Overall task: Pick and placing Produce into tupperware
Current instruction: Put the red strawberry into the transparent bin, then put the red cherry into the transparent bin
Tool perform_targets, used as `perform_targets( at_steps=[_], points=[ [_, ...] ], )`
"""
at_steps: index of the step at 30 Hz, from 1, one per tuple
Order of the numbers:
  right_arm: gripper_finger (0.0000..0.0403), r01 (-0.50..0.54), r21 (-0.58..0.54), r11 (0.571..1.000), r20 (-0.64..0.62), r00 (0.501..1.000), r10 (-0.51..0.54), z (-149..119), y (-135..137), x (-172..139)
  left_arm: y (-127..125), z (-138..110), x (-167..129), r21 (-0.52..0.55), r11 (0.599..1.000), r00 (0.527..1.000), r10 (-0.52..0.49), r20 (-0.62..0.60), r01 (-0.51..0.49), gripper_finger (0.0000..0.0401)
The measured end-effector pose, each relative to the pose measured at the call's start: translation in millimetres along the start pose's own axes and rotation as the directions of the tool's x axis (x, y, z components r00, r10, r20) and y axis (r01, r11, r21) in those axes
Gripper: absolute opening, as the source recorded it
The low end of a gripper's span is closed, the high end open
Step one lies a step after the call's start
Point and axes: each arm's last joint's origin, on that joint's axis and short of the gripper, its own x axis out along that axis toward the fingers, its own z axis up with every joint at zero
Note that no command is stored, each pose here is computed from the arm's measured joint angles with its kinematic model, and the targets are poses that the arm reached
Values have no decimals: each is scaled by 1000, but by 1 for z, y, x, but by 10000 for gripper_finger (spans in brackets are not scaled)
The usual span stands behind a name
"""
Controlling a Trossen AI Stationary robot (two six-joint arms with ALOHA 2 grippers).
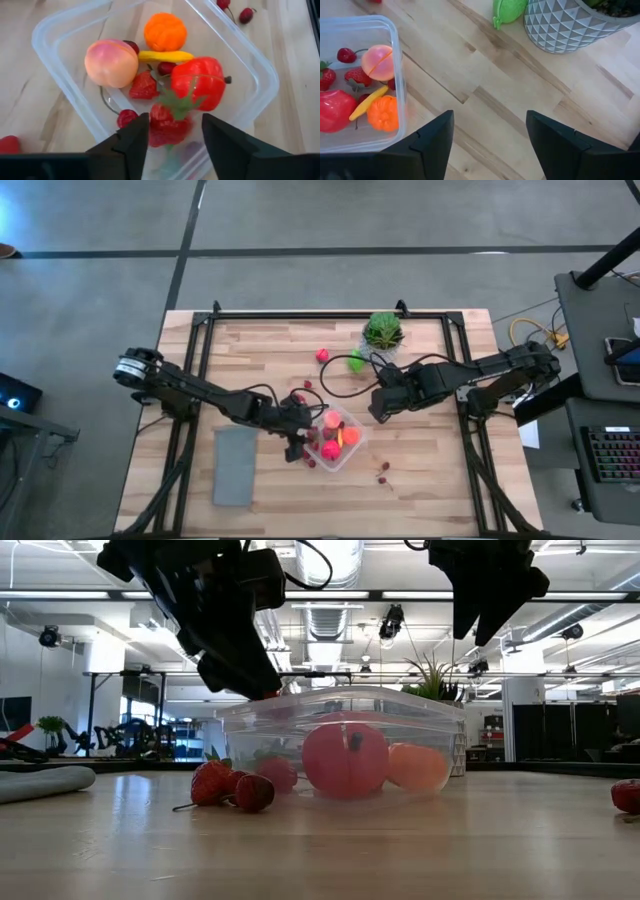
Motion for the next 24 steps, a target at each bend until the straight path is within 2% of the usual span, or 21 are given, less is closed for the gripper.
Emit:
perform_targets(
  at_steps=[5, 9, 13, 20, 24],
  points=[
    [244, 0, 0, 1000, 0, 1000, 0, 0, 0, 0, 0, 0, 0, 0, 1000, 1000, 2, 5, -2, 227],
    [240, 0, -3, 1000, 0, 1000, 0, 0, 0, 0, 0, 2, -3, -1, 1000, 1000, -1, 13, 1, 256],
    [240, -19, 25, 1000, -23, 1000, 20, -2, 1, -1, -2, 4, -11, -1, 1000, 1000, -11, 28, 11, 262],
    [241, -93, -84, 992, -47, 995, 89, -31, 11, -13, 0, 6, -42, -1, 1000, 999, 12, 32, -12, 263],
    [240, -138, -7, 990, -77, 988, 137, -57, 11, -11, 5, 5, -60, -2, 998, 997, 66, 40, -66, 263]
  ],
)
